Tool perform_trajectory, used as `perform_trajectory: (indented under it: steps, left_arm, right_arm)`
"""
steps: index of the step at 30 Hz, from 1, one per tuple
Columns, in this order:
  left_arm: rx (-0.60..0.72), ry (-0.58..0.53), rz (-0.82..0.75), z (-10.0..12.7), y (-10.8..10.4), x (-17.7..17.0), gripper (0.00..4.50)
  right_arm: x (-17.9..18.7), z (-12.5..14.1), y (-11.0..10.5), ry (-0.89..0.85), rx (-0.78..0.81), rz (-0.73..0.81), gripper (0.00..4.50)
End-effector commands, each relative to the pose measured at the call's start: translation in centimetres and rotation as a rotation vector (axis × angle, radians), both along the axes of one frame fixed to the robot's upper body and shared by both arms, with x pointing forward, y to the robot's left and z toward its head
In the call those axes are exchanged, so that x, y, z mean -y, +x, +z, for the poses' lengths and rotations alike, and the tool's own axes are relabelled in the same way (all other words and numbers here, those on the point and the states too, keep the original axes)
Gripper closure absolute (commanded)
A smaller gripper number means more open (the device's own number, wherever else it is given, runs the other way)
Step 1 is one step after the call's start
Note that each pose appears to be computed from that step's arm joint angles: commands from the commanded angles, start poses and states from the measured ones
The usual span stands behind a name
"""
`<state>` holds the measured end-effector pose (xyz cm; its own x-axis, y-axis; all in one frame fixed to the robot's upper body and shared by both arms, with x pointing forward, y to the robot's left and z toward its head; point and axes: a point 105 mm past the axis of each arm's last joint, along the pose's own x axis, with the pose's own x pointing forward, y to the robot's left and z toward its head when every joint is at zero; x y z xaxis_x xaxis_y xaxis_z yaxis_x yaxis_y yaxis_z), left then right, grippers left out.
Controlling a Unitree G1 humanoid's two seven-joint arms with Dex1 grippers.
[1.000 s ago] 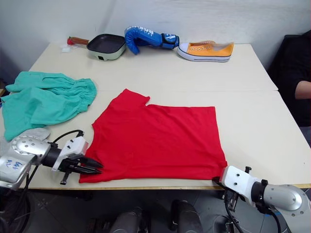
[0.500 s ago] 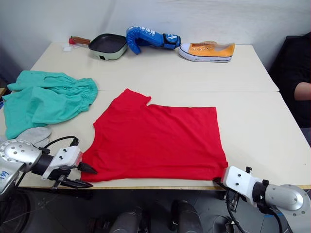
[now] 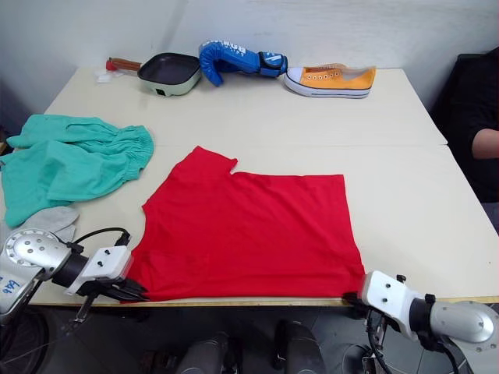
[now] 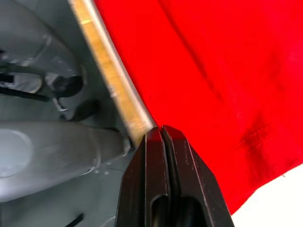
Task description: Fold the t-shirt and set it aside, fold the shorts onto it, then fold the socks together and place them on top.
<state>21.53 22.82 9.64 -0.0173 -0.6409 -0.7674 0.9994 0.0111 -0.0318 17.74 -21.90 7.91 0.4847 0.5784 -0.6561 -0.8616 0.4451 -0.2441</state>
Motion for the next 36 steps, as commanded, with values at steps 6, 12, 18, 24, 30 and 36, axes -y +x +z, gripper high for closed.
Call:
perform_trajectory:
  steps: [6,12,18,24,30,36]
  left_arm:
    - [0.023,0.01,0.019,0.0,0.8,-0.3,4.47]
    - [-0.138,-0.108,0.059,2.6,-0.6,-0.5,2.8]
    - [-0.139,-0.366,0.245,7.1,3.6,-0.1,0.88]
    - [0.019,-0.518,0.462,8.7,11.0,0.5,0.03]
    - [0.184,-0.528,0.718,8.6,18.2,0.7,0.03]
    - [0.274,-0.49,0.776,8.2,20.9,1.4,0.03]
  right_arm:
    - [0.2,0.5,-0.4,0.0,-0.008,-0.016,4.5]
    - [-1.2,2.4,-1.8,0.152,-0.104,0.0,2.85]
    - [-2.5,8.6,0.2,0.423,-0.086,0.007,0.79]
    - [-2.5,11.4,6.4,0.498,0.019,-0.088,0.0]
    - [-2.0,11.3,14.6,0.46,0.14,-0.275,0.0]
    - [-1.1,10.7,20.8,0.376,0.206,-0.414,0.0]
